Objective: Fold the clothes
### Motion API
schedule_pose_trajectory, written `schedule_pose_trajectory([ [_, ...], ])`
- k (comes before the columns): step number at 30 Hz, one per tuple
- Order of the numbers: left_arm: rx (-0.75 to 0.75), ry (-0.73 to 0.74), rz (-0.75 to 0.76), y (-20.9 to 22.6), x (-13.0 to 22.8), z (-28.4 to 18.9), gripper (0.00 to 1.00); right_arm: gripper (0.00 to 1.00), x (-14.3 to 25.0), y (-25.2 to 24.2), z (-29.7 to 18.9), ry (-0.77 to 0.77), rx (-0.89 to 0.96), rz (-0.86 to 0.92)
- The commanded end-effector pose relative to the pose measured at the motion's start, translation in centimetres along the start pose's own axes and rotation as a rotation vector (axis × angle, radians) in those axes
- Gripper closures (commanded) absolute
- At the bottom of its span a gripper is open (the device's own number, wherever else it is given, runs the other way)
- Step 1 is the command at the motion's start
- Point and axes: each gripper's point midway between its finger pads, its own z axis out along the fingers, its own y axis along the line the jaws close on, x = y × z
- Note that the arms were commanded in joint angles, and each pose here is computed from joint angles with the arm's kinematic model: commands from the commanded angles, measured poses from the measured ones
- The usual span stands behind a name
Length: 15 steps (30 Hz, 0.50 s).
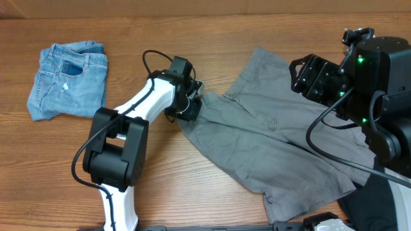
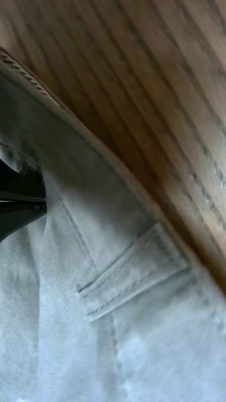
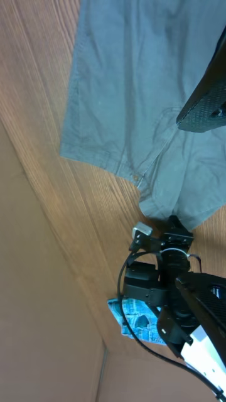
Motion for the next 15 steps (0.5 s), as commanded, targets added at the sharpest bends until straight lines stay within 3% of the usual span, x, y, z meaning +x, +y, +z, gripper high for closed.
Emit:
schedule_pose_trajectory([
  [1,-0.352,0.212,-0.238,10.3,6.1,2.7,0.96,0.25,-0.3,-0.6,-0.5,-0.021,0.026,-0.001],
  [8,-0.352,0.331,-0.565,20.1,12.9,-0.7,0.96,0.24,0.6,-1.7,1.7,0.034,0.088,0.001],
  [12,-0.235,0.324,-0.705,21.6,14.9,-2.2,0.96,0.23,2.1,-2.9,4.6,0.139,0.157,0.004],
  [15,-0.223,0.276,-0.719,21.9,14.8,-4.7,0.96,0.2,3.1,-3.7,7.4,0.223,0.213,0.006],
])
